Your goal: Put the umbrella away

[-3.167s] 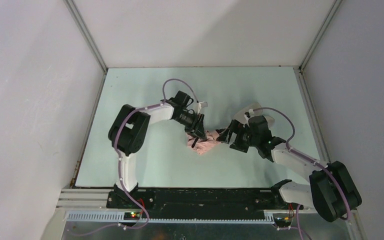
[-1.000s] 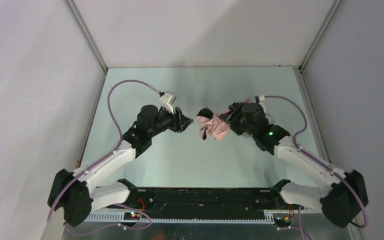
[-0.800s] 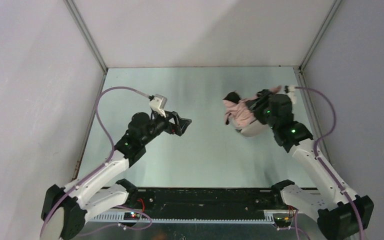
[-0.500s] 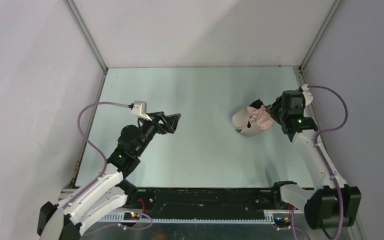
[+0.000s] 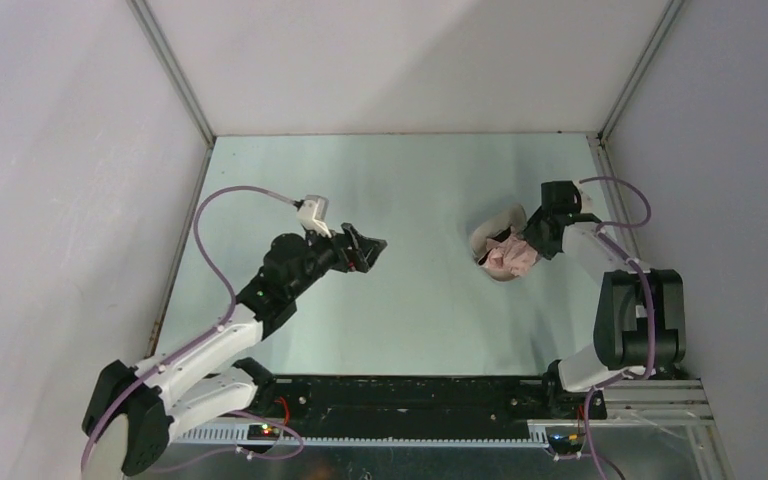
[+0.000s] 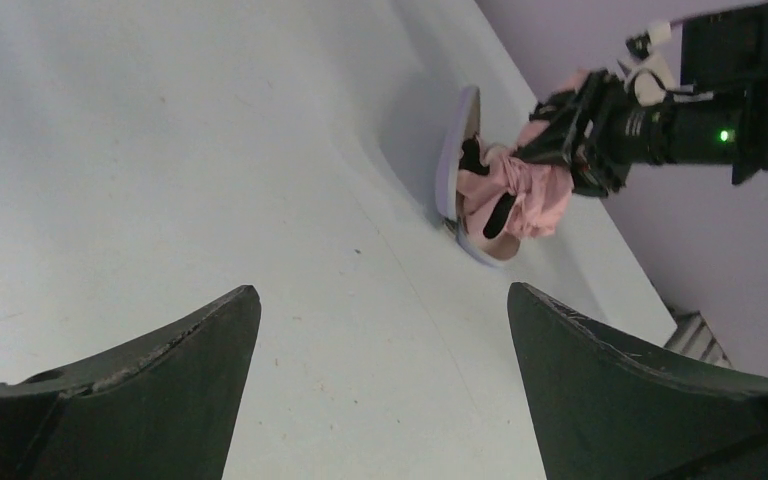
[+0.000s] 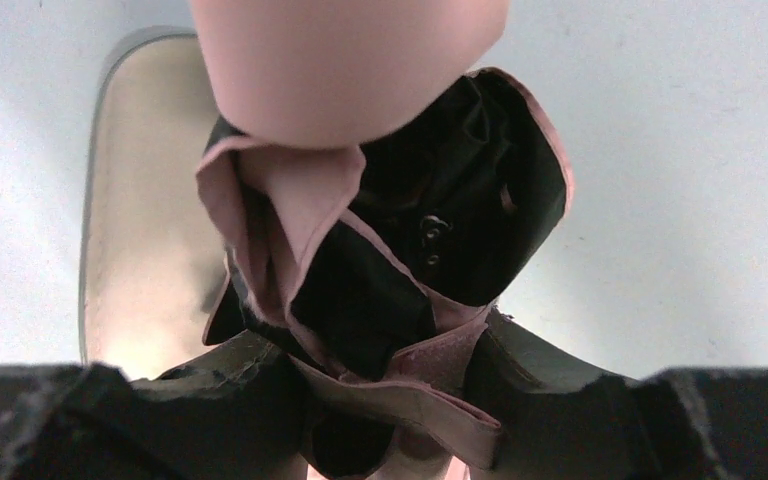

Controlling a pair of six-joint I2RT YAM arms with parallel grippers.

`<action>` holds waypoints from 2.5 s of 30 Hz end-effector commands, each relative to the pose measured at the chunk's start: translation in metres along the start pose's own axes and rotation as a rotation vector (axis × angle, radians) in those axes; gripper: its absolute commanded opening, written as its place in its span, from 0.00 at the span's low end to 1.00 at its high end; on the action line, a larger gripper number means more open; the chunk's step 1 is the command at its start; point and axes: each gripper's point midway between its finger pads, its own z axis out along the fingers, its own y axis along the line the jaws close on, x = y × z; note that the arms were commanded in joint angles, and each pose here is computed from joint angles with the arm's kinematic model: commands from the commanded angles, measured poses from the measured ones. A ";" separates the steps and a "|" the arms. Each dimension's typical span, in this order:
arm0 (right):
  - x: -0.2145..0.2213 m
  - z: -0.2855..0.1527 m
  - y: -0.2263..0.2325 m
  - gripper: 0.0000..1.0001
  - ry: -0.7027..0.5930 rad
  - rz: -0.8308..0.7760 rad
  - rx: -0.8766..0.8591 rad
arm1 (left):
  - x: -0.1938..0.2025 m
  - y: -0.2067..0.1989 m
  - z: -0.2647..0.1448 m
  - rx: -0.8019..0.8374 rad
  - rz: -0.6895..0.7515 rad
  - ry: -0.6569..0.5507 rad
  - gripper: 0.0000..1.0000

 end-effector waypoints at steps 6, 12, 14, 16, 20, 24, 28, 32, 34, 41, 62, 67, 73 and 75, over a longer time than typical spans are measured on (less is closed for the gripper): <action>0.087 -0.020 0.073 0.21 0.198 -0.179 -0.307 | 0.003 -0.029 0.022 0.076 0.064 0.086 1.00; 0.154 -0.070 0.105 0.22 0.282 -0.282 -0.506 | 0.013 -0.021 0.031 0.025 0.102 0.173 1.00; 0.156 -0.089 0.112 0.22 0.273 -0.289 -0.559 | 0.019 -0.017 0.035 0.008 0.104 0.210 1.00; 0.154 -0.112 0.120 0.23 0.258 -0.300 -0.629 | 0.025 -0.013 0.039 -0.016 0.097 0.244 1.00; 0.121 -0.148 0.120 0.25 0.109 -0.314 -0.698 | 0.041 -0.003 0.046 -0.065 0.076 0.314 0.99; 0.083 -0.173 0.109 0.27 -0.087 -0.369 -0.721 | 0.068 0.009 0.049 -0.118 0.053 0.421 0.98; 0.048 -0.187 0.097 0.27 -0.298 -0.412 -0.680 | 0.094 0.007 0.055 -0.115 0.034 0.512 0.94; 0.029 -0.198 0.095 0.27 -0.431 -0.428 -0.690 | 0.119 0.007 0.061 -0.124 0.014 0.577 0.85; 0.024 -0.203 0.097 0.28 -0.475 -0.442 -0.714 | 0.129 0.011 0.064 -0.135 -0.002 0.597 0.80; 0.027 -0.219 0.124 0.21 -0.630 -0.643 -0.840 | 0.153 0.021 0.078 -0.150 -0.001 0.667 0.49; 0.151 -0.253 0.145 0.00 -0.737 -1.442 -1.107 | 0.154 0.003 0.062 0.118 0.395 0.906 0.30; 0.183 -0.234 0.143 0.00 -0.777 -1.654 -1.029 | 0.131 0.004 0.068 0.060 0.359 0.813 0.63; 0.202 -0.229 0.153 0.00 -0.885 -1.728 -1.036 | 0.101 0.005 0.059 0.045 0.170 0.680 0.72; 0.201 -0.228 0.160 0.00 -0.917 -1.737 -1.041 | 0.096 0.010 0.056 0.022 0.129 0.661 0.72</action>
